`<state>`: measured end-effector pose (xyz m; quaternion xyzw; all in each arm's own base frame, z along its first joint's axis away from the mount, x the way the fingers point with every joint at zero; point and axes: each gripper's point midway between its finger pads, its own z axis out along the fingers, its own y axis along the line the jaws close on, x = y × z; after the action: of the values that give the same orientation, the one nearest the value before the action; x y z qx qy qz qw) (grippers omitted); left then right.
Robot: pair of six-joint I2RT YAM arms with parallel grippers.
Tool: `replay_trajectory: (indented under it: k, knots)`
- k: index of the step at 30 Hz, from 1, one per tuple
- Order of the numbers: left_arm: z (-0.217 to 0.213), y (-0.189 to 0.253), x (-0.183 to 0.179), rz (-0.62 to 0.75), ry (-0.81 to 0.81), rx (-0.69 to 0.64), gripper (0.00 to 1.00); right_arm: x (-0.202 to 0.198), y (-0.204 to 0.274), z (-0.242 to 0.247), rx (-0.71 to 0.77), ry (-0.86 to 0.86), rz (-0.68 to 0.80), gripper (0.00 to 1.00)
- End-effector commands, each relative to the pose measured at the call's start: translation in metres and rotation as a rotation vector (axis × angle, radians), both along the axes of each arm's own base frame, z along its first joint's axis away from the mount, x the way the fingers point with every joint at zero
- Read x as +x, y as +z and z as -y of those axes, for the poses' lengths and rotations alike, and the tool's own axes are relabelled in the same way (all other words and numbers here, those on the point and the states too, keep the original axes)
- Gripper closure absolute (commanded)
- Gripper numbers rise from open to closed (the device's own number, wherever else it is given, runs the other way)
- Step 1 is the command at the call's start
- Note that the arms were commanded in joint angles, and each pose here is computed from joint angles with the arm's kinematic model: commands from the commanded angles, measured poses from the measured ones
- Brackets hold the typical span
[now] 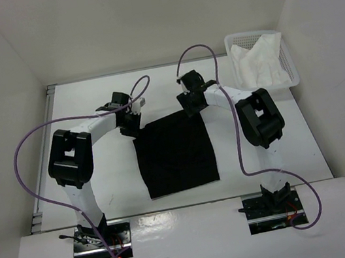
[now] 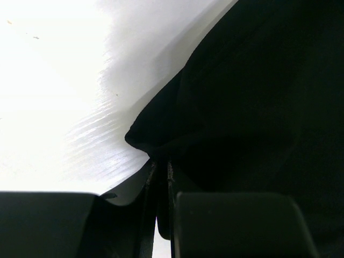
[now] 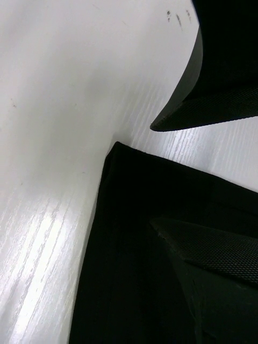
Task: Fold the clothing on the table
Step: Fold the skirt
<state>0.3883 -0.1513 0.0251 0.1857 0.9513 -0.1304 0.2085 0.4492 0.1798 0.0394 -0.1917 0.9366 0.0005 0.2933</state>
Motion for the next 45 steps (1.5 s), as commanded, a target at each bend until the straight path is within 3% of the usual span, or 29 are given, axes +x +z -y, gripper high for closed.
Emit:
replay_trajectory:
  k: [1, 7, 18, 35, 39, 40, 42, 43, 45]
  knots:
    - [0.003, 0.012, 0.001, 0.039, -0.027, -0.006, 0.84, 0.024, 0.007, -0.004, 0.035, -0.006, 0.055, 0.3]
    - [0.007, 0.012, 0.0, 0.042, -0.044, -0.003, 0.84, 0.027, 0.001, -0.001, 0.06, -0.004, 0.036, 0.36]
    - [0.007, 0.012, -0.002, 0.034, -0.056, -0.005, 0.84, 0.04, 0.002, 0.013, 0.132, -0.017, 0.031, 0.37]
    - [0.019, 0.007, 0.0, 0.022, -0.091, -0.015, 0.84, 0.019, -0.013, -0.01, 0.224, 0.106, -0.08, 0.42]
    - [0.019, 0.008, 0.0, 0.022, -0.091, -0.015, 0.84, 0.016, -0.017, -0.015, 0.224, 0.127, -0.09, 0.52]
    - [0.019, 0.004, -0.001, 0.014, -0.091, -0.013, 0.84, 0.016, -0.017, -0.015, 0.224, 0.127, -0.09, 0.64]
    - [0.021, 0.007, 0.002, 0.02, -0.095, -0.023, 0.84, 0.016, -0.017, -0.015, 0.224, 0.127, -0.09, 0.76]
    - [0.021, 0.007, 0.002, 0.023, -0.103, -0.02, 0.84, 0.016, -0.017, -0.014, 0.216, 0.121, -0.087, 0.87]
    - [0.022, 0.011, 0.006, 0.038, -0.111, -0.02, 0.84, 0.02, -0.014, -0.013, 0.209, 0.115, -0.075, 0.96]
